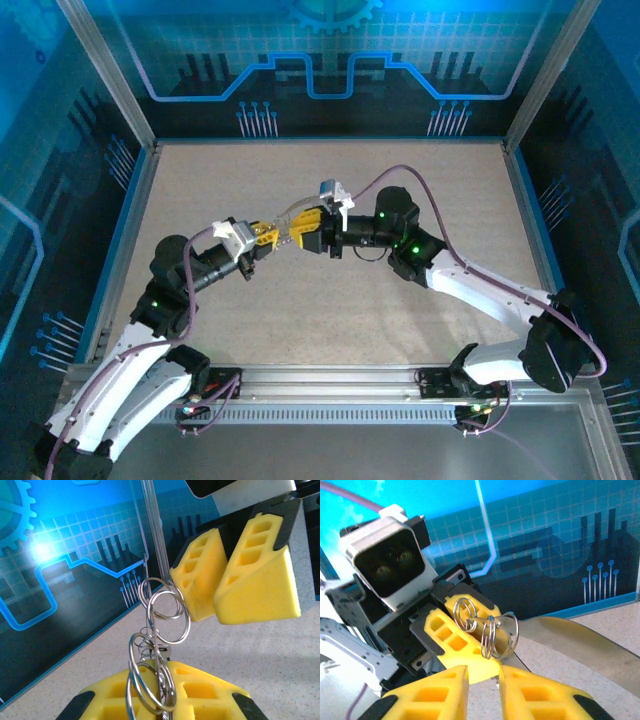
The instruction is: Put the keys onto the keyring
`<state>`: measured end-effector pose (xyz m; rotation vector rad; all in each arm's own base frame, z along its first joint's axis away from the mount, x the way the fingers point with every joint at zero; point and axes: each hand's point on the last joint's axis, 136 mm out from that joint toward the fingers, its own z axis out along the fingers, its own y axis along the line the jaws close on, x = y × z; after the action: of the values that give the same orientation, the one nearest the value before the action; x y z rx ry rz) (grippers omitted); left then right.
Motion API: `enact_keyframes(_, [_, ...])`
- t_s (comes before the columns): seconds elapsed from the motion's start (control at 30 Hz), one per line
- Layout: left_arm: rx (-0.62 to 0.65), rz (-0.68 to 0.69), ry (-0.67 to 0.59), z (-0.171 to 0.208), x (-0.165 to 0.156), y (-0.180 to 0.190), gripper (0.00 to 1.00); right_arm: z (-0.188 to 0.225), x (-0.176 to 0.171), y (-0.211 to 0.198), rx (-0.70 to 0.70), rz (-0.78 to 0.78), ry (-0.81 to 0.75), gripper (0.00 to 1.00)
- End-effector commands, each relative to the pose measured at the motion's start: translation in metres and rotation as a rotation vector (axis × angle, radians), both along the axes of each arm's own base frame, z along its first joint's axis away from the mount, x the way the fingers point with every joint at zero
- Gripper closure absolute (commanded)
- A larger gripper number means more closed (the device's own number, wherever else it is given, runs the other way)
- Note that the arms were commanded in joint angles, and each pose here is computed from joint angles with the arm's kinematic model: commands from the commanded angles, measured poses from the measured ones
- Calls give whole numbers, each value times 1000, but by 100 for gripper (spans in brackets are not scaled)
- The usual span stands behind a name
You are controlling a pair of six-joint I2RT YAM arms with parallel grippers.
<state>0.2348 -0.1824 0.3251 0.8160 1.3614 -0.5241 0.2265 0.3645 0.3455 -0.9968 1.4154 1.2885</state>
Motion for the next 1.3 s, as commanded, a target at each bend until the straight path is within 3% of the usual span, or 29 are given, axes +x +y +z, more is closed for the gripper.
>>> enact_keyframes(0.0, [-36,-12,-65,16,-5,0,100,25,1,5,65,-9,4,79])
enact_keyframes(0.27, [-34,-9,-61,15,-4,1,100,31,0,8,76,8,-6,89])
enact_keyframes(0.63, [-35,-18,-67,16,-5,-1,100,27,6,10,62,-13,30,86])
enact_keyframes(0.93, [-39,-16,-72,16,-5,0,100,30,4,9,90,-3,30,96])
enact_keyframes(1.27, [-62,-11,-94,22,-8,2,100,26,4,2,103,-6,62,85])
